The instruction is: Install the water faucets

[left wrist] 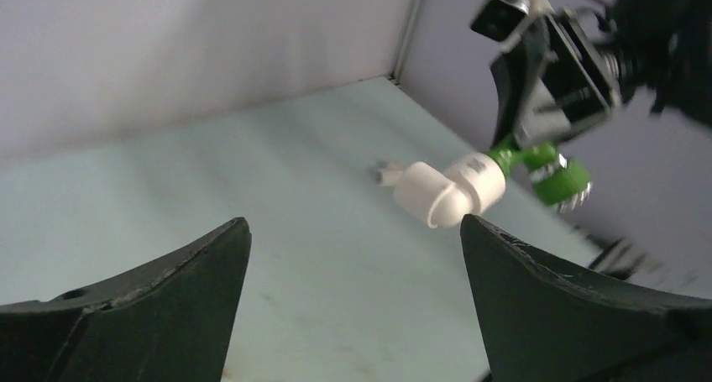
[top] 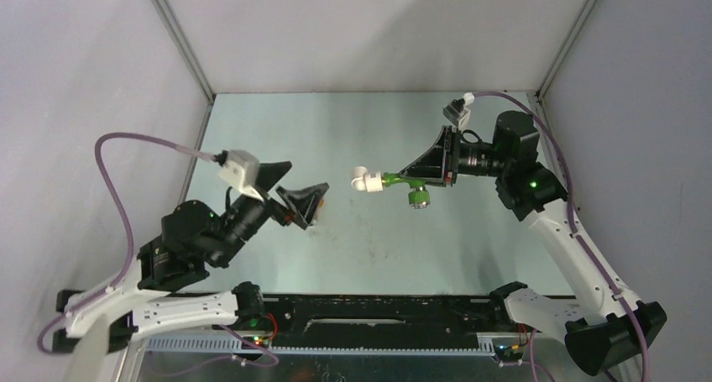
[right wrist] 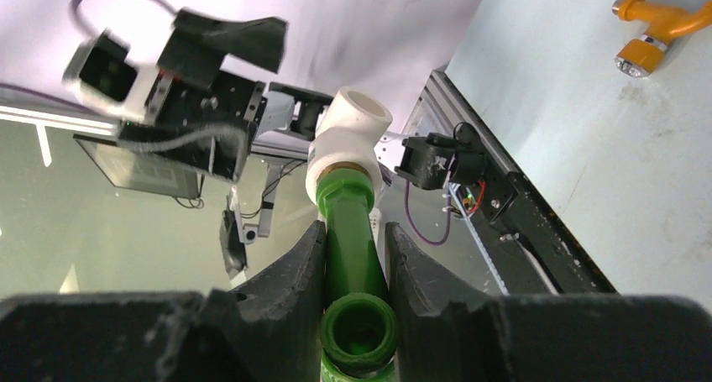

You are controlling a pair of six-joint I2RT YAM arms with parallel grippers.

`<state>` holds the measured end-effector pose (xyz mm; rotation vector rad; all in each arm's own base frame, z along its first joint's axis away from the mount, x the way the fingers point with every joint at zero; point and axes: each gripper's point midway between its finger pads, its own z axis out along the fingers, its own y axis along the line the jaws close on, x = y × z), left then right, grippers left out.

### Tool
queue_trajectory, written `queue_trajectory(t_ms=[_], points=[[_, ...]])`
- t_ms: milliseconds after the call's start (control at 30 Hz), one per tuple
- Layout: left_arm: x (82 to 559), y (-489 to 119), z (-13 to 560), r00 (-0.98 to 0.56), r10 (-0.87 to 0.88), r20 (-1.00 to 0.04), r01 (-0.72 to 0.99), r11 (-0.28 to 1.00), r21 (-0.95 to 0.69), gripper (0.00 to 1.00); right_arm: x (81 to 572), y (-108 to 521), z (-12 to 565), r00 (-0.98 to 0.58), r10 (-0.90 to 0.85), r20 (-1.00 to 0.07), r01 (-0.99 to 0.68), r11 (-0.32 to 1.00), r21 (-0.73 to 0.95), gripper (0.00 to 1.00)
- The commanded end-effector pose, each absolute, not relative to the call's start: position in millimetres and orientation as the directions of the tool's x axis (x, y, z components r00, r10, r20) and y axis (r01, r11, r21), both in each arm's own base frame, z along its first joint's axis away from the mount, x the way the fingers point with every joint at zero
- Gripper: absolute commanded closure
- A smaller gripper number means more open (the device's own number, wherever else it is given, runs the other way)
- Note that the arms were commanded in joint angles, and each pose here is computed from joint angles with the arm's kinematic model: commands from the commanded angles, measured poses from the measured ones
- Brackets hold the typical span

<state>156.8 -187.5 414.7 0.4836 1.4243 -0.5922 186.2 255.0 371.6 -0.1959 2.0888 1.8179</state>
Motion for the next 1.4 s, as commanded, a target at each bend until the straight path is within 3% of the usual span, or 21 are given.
queue_trajectory(t_ms=[0,133,300,467,667,800,900,1000,1200,1300,1367], points=[[157,-197,404,-0.431,-0.571,-0.699,0.427,0.554,-0.715,0.0,173,250,386,-0.886,0.102,-0.453,-0.441,0.124,0.889,1.0],[156,-215,412,-0.57,-0.677,-0.466,0.397,0.27,-0.877,0.0,172,249,388,-0.883,0.098,-0.458,-0.447,0.117,0.887,1.0],[147,-239,429,-0.756,-0.616,-0.221,0.356,-0.103,-0.929,0.01,171,249,392,-0.881,0.1,-0.463,-0.453,0.103,0.885,1.0],[146,-265,420,-0.855,-0.5,-0.135,0.265,-0.197,-0.944,0.05,171,250,396,-0.88,0.102,-0.463,-0.455,0.093,0.885,1.0],[146,-278,432,-0.894,-0.432,-0.114,0.262,-0.3,-0.917,0.19,170,250,398,-0.88,0.105,-0.463,-0.456,0.088,0.886,1.0],[150,-288,429,-0.895,-0.416,-0.16,0.283,-0.254,-0.925,0.43,170,250,398,-0.881,0.105,-0.462,-0.455,0.088,0.886,1.0],[150,-294,424,-0.892,-0.399,-0.211,0.314,-0.212,-0.926,0.79,169,250,398,-0.885,0.107,-0.454,-0.446,0.09,0.89,1.0],[151,-295,416,-0.853,-0.409,-0.325,0.403,-0.119,-0.907,0.99,169,249,398,-0.889,0.109,-0.444,-0.436,0.09,0.895,1.0],[158,-287,400,-0.663,-0.359,-0.657,0.64,0.181,-0.746,1.0,168,250,398,-0.907,0.107,-0.407,-0.4,0.087,0.913,1.0],[158,-282,397,-0.489,-0.244,-0.838,0.775,0.318,-0.545,1.0,167,250,399,-0.914,0.104,-0.392,-0.385,0.083,0.919,1.0],[153,-282,404,-0.338,-0.166,-0.926,0.861,0.344,-0.376,1.0,166,250,400,-0.918,0.103,-0.384,-0.377,0.08,0.923,1.0]])
